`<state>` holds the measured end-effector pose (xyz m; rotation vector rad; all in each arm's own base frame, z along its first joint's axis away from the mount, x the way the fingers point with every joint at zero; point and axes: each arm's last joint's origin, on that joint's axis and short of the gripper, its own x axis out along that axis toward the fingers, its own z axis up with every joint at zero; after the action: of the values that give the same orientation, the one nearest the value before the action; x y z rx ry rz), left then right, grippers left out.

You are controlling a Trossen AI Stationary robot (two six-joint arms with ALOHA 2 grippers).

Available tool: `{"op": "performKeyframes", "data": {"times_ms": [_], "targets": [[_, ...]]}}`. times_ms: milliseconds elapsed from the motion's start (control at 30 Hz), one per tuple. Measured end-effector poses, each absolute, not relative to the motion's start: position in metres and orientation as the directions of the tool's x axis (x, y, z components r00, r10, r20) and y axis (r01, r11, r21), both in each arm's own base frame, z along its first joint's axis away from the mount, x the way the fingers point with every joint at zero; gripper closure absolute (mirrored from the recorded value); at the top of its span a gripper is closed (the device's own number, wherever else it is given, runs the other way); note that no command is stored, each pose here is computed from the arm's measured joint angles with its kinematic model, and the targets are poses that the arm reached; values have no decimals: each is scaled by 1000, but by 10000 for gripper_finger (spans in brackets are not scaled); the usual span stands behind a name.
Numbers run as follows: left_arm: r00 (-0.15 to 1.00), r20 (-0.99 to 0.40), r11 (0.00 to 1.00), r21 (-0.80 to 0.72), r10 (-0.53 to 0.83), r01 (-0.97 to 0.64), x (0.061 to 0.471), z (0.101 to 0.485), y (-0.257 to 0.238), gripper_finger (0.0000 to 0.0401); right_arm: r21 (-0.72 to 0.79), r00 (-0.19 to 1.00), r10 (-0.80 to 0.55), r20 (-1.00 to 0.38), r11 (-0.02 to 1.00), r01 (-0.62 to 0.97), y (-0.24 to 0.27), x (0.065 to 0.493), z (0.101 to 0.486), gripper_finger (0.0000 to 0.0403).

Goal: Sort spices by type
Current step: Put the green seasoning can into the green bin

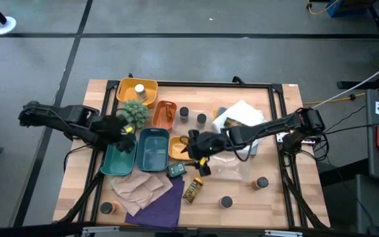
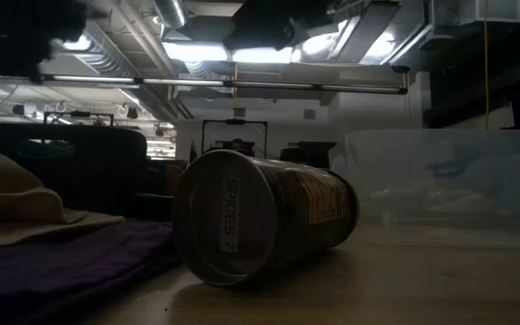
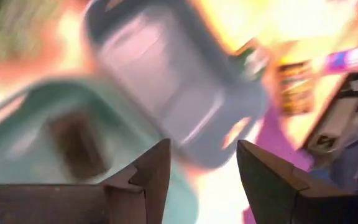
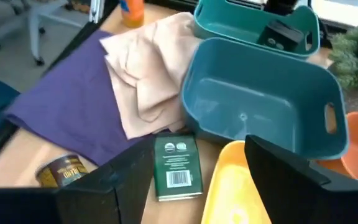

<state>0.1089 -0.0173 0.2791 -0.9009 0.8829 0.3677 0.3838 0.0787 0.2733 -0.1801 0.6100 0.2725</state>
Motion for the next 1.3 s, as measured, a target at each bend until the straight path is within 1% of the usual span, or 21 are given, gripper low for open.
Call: {"op": "performKeyframes", "data": {"times_ms": [167,267,333,400,500,633,700,800,933,1167,1300], "targets": [[780,-625,690,-574,-21,-441,125,295,-17,232,-196,797,51,-602,958,-209,95,378,271,153],[848,-530,744,-571,-13,-346,136,304,-19,232,-230,794,-42,-607,965,-125,101,375,270,153],[874,-486,778,-555,-16,-294,143,307,-20,232,-234,791,-73,-607,968,-91,105,373,269,153],[888,-459,808,-530,-19,-257,150,309,-21,232,-227,781,-72,-620,970,-90,108,370,268,153],[890,-455,846,-482,-19,-228,161,307,-23,232,-197,767,-34,-641,973,-123,114,367,266,153],[868,-496,873,-430,-17,-228,174,299,-25,232,-143,753,20,-657,978,-151,123,364,265,155],[851,-525,878,-414,-14,-240,181,294,-27,232,-120,752,39,-658,980,-156,126,363,265,162],[834,-552,880,-402,-12,-253,192,286,-29,232,-103,750,56,-659,981,-163,131,361,265,184],[833,-553,898,-377,-22,-227,208,279,-34,232,-78,752,71,-656,984,-161,138,359,265,228],[874,-474,955,-295,-105,-45,235,271,-60,232,-38,756,65,-651,992,-118,155,356,260,314],[881,-443,958,-283,-167,39,245,265,-80,232,-54,757,60,-651,991,-125,170,360,245,360]]}}
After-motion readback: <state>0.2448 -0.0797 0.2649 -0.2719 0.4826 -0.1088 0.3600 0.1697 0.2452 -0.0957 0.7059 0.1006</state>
